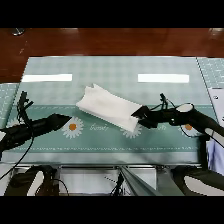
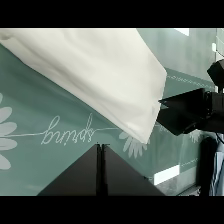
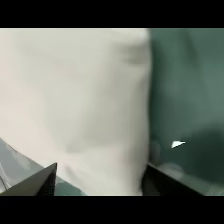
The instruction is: Fold the shirts.
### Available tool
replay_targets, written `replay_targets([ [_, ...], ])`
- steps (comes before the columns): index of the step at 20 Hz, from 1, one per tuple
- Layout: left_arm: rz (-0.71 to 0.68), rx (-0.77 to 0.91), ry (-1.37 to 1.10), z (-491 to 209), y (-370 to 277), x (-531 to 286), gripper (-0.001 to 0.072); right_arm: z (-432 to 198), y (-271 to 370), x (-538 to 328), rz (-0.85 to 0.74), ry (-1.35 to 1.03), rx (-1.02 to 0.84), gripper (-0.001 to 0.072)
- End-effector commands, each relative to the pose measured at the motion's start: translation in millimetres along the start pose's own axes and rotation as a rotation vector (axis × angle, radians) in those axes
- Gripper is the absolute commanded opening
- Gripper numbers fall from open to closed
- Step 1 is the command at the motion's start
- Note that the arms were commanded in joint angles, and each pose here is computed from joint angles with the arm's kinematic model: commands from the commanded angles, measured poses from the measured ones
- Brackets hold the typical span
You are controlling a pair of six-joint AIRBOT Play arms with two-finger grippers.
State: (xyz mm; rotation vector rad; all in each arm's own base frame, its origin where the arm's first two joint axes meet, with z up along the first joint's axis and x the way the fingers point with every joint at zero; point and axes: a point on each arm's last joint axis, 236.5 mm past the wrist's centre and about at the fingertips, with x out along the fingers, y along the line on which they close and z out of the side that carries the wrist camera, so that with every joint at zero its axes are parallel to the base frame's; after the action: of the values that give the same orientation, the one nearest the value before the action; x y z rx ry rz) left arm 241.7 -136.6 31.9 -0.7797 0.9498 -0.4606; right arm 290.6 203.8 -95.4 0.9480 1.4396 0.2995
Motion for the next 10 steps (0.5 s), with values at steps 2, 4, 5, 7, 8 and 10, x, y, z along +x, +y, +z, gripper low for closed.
replay_targets([
  [2,0.001,-0.004,0.002,-0.1,0.8,0.4,0.0024,3.5,40.6,29.6,0.026,0.082,-0.181,0.0114],
  [4,0.001,-0.003,0.002,-0.2,0.9,0.4,0.0023,10.3,73.7,18.5,0.074,0.090,-0.292,0.0019],
  [5,0.002,-0.003,0.001,0.0,1.0,0.4,0.0024,16.2,92.4,8.4,0.093,0.091,-0.345,0.0020],
  [7,0.002,-0.003,0.001,0.2,1.0,0.4,0.0024,27.5,139.4,-23.3,0.102,0.082,-0.475,0.0019],
  [8,0.002,-0.003,0.001,0.2,1.0,0.4,0.0024,28.1,165.4,-43.0,0.113,0.074,-0.558,0.0019],
  [10,0.002,-0.002,0.001,0.2,1.0,0.4,0.0024,36.8,201.7,-88.9,0.056,0.010,-0.684,0.0019],
])
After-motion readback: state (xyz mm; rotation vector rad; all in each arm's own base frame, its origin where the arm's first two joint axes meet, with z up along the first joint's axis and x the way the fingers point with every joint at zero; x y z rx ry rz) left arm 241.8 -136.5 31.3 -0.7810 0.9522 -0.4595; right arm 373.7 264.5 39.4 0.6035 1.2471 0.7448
